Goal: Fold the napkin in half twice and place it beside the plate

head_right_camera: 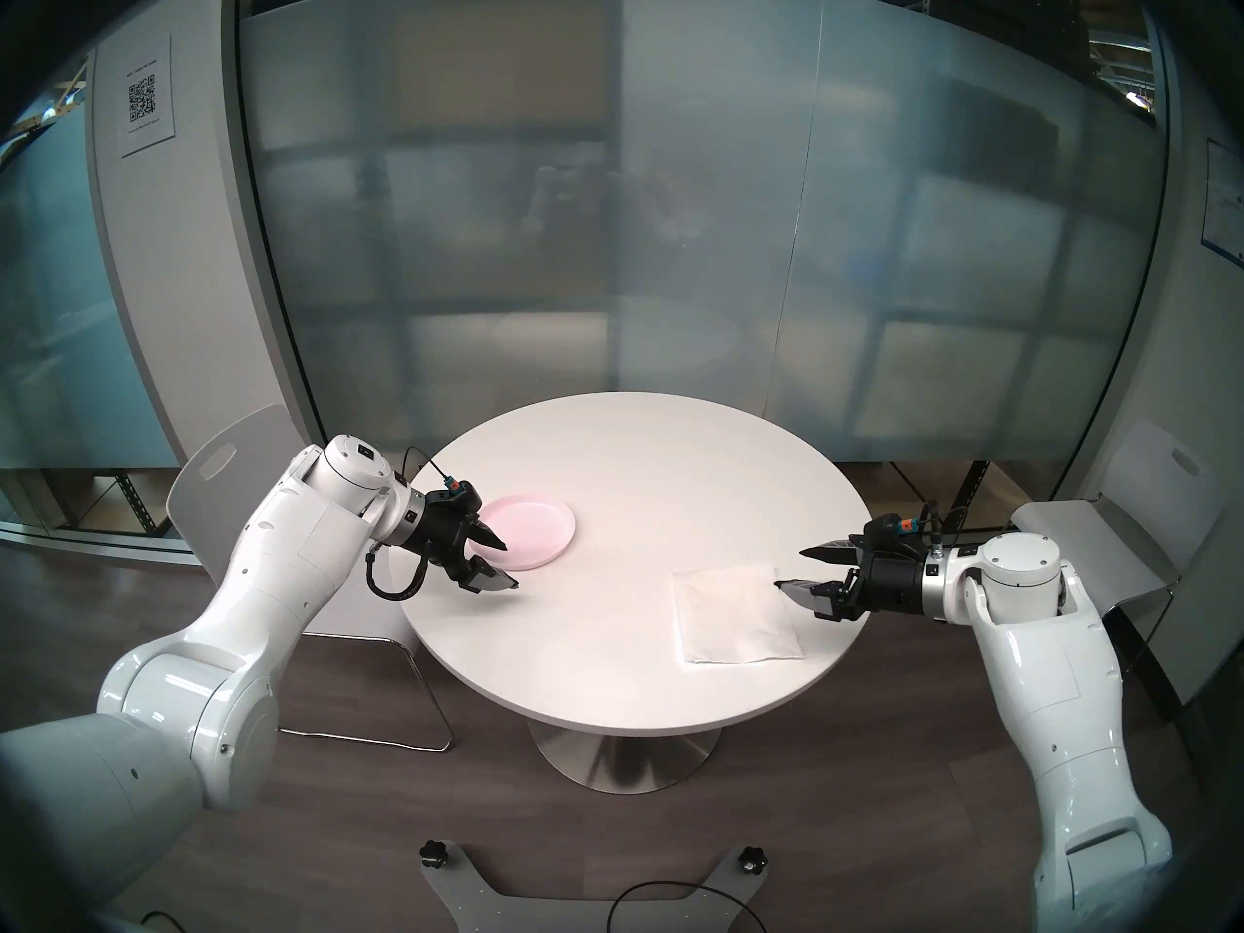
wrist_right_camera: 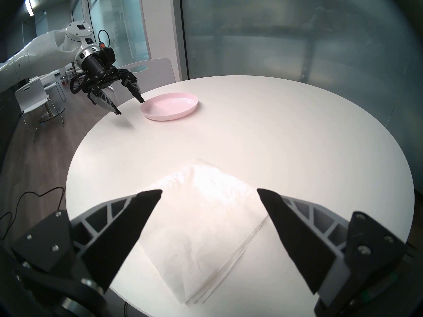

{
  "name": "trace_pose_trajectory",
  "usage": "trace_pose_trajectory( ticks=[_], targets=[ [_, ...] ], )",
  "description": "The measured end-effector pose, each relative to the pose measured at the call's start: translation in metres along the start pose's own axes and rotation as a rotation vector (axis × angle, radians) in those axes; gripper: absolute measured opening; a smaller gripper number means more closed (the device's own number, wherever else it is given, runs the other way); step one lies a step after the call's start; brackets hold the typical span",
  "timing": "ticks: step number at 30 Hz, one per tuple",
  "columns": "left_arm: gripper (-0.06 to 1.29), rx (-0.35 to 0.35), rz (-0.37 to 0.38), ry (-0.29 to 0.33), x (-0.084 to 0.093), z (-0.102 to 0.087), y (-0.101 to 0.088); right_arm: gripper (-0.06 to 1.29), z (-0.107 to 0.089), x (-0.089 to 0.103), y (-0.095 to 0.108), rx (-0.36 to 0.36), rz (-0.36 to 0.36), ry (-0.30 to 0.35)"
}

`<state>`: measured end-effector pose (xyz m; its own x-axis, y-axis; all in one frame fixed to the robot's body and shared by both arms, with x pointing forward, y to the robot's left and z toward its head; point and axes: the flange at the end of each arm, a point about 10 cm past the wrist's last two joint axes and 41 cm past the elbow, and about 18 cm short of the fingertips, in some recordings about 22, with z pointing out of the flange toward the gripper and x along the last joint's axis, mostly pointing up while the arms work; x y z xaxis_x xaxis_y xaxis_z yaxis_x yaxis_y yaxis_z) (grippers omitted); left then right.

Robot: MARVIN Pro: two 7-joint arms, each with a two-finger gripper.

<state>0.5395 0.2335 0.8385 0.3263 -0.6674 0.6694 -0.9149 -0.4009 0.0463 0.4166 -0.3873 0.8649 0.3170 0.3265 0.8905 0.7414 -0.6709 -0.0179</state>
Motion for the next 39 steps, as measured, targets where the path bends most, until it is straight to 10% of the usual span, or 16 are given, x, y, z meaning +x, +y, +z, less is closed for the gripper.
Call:
trace_pose_trajectory(
  ticks=[39],
  targets=[
    [1.22,-0.022,-0.010,-0.150,-0.002,0.019,-0.027,1.20,-0.009,-0.001,0.000,0.002,-0.005,0.009]
  ],
)
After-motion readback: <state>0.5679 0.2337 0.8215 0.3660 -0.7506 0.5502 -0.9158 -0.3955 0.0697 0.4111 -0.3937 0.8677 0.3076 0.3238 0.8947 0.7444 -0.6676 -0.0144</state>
